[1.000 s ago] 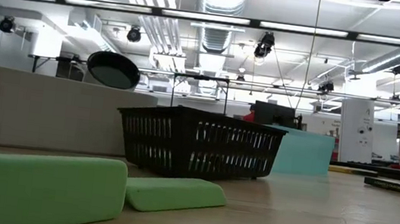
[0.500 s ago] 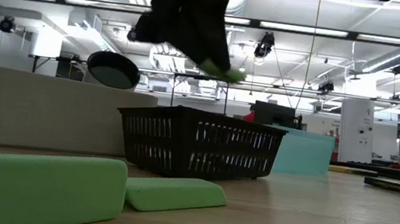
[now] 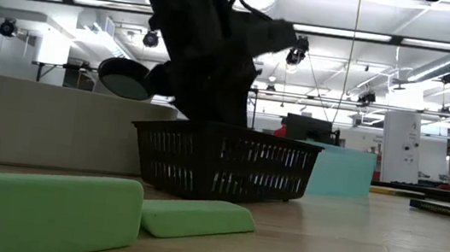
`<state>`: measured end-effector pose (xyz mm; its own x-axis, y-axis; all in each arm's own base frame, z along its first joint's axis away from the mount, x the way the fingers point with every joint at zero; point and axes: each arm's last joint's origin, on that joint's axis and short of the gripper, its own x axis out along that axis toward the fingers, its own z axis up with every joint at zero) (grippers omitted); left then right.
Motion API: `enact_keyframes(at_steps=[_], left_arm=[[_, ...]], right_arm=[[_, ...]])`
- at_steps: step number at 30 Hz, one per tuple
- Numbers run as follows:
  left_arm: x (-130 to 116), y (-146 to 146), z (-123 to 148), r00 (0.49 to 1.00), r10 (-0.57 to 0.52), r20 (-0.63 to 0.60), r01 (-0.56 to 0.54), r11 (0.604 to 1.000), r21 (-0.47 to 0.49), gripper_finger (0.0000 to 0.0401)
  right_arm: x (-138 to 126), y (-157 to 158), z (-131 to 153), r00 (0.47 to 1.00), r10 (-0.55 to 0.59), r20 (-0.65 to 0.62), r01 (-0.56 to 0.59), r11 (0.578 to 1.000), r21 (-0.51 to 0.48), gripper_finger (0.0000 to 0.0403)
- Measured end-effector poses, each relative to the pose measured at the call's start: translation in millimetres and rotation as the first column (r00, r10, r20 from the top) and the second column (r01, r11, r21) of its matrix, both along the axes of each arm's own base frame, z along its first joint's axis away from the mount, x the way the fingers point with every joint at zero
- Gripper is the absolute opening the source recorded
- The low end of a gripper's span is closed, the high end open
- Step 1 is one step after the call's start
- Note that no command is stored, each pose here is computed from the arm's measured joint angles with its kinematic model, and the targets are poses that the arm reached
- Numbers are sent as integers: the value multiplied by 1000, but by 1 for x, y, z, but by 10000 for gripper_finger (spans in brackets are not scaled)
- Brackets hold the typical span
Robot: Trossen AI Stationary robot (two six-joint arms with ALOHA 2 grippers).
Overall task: Pick & Place School Supplies
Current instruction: Put the green eraser into the black bin
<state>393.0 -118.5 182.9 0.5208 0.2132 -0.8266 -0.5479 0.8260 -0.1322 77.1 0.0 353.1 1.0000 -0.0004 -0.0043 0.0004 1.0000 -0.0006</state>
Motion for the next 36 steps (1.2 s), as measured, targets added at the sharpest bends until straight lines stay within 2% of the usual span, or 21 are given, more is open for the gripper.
enact_keyframes(at_steps=[6, 24, 29, 36], left_arm=[[2, -1, -13, 999, -14, -39, 13, 1000, -28, 113], [4, 3, -8, 999, -22, -25, 21, 998, -63, 183], [4, 4, 12, 998, -56, 18, 57, 997, -54, 184], [-4, 8, 55, 992, -61, 112, 68, 996, -54, 184]], right_arm=[[0, 0, 0, 1000, 0, 0, 0, 1000, 0, 36], [0, 0, 0, 1000, 0, 0, 0, 1000, 0, 36], [0, 0, 0, 1000, 0, 0, 0, 1000, 0, 36], [0, 0, 0, 1000, 0, 1, 0, 1000, 0, 36]])
